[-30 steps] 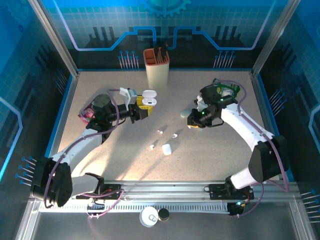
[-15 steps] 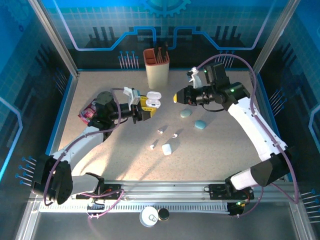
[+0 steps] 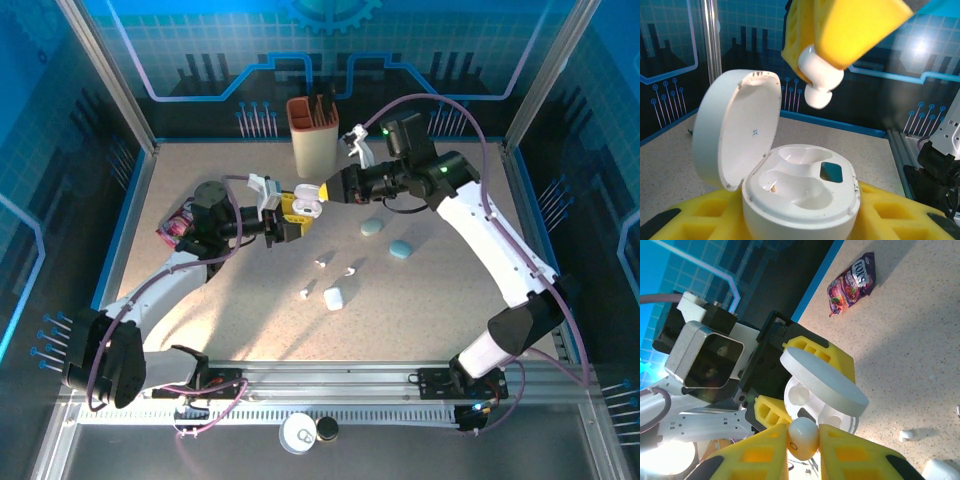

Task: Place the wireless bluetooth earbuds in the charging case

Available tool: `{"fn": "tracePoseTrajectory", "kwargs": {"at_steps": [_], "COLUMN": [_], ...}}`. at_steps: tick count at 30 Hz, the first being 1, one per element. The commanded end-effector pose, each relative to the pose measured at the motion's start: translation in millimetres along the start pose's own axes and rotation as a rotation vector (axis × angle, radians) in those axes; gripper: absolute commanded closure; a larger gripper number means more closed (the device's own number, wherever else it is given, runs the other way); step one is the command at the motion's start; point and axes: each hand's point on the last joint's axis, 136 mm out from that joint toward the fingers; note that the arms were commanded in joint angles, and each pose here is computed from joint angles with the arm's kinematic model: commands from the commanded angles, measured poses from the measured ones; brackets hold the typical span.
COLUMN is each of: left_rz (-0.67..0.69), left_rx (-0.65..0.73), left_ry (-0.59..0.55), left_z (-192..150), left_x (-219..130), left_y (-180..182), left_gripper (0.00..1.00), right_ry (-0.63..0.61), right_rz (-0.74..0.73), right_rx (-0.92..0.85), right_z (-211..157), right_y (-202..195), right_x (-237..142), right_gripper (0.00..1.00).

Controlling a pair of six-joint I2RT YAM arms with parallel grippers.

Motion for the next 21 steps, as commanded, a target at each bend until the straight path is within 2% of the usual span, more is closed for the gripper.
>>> {"fn": "tracePoseTrajectory", "kwargs": {"at_steps": [1, 21], "left_rz": [-0.022, -0.014], "left_rx": [0.03, 0.019], "left_ry": [-0.026, -0.051], "left_z": [15, 19], "left_x": [2, 3], "left_y": [-1, 1], "left_gripper": [0.56, 0.56], "right_ry": [0.022, 0.085], "right_rz": [0.022, -0.051], "right_rx": [-0.032, -0.021], "right_z": [-5, -20], "right_y": [10, -17], "right_x": [1, 25], "right_gripper": [0.82, 0.82]}}
Point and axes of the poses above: each hand's point on the last joint's axis, 136 mm out from that joint toward the fingers, its own x axis out along the fingers, its own y axis along the line the jaws close on, z = x × y, and after that the axes turned 11 degrees about x, right-handed
